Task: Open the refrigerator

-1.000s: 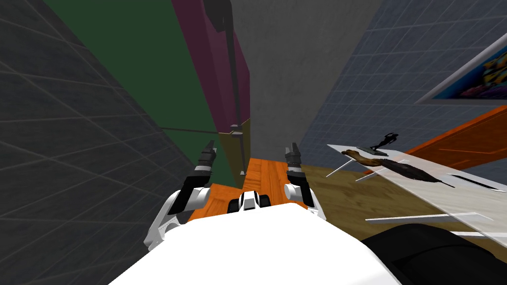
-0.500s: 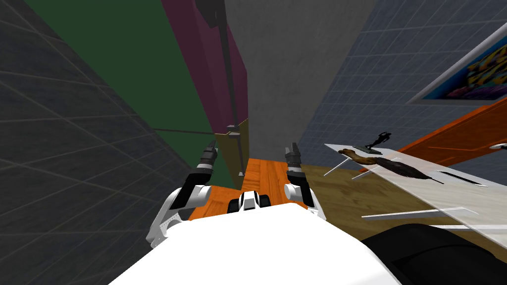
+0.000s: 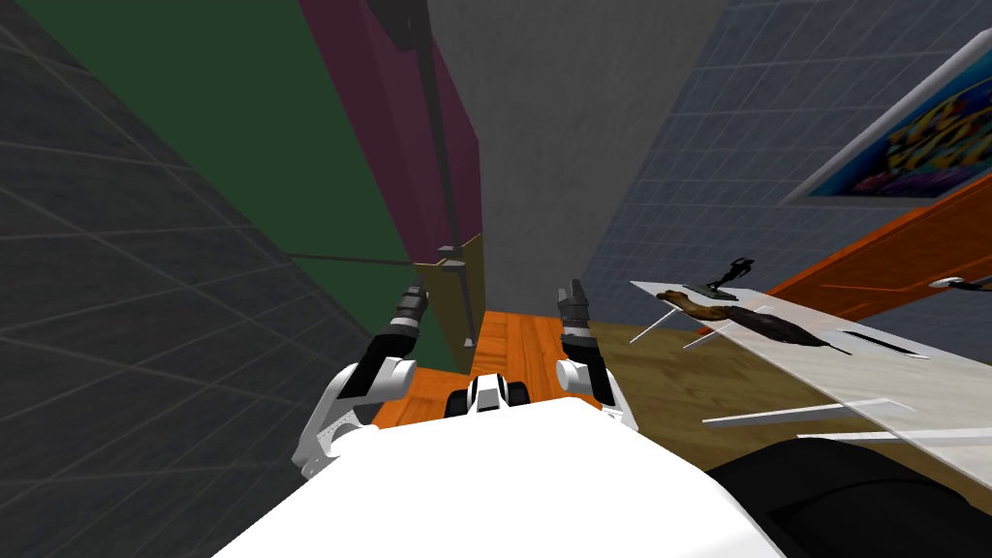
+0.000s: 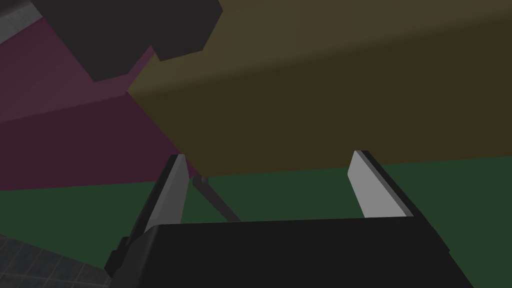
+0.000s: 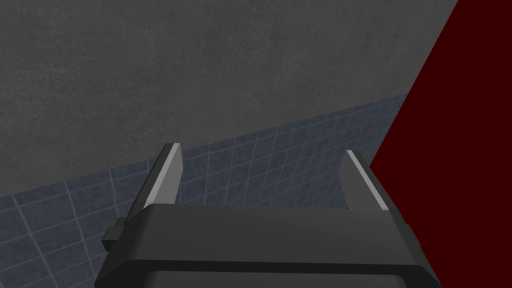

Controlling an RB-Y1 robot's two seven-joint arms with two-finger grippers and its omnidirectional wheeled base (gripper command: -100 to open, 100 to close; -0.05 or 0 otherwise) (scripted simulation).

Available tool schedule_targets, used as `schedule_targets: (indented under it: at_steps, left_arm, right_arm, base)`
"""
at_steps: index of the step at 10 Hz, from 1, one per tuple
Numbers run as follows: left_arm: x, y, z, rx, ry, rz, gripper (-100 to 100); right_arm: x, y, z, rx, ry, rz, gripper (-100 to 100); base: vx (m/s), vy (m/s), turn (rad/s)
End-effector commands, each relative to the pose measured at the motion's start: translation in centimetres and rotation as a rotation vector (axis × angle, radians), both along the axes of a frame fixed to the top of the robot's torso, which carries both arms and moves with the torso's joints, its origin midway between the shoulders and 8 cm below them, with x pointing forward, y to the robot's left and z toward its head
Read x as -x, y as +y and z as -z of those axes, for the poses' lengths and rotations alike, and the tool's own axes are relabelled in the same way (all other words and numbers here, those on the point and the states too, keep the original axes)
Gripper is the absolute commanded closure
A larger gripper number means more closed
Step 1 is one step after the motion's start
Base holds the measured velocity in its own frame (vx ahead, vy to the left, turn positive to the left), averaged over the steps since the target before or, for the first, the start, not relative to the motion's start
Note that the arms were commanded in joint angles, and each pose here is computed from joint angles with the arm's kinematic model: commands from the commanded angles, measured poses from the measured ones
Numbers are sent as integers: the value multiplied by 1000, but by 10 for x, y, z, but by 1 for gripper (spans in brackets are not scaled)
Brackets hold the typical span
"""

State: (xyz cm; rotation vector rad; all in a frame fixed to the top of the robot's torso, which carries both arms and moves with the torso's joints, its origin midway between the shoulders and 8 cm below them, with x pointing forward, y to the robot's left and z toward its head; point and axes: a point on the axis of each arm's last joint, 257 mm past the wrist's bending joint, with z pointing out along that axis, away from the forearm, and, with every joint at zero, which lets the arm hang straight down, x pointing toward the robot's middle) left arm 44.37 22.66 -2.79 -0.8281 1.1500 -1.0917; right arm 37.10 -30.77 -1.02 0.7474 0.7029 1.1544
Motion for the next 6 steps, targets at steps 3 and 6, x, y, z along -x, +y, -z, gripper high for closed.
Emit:
schedule_targets:
  at_steps: [3, 6]
  left_arm:
    - [-7, -2, 15, 19, 85, -10, -100]
    - [-11, -5, 22, 31, 134, -15, -100]
  right_arm:
    - [0, 0, 0, 0, 0, 0, 0]
    - [0, 0, 0, 0, 0, 0, 0]
  base:
    - [15, -20, -42]
    - [10, -22, -31]
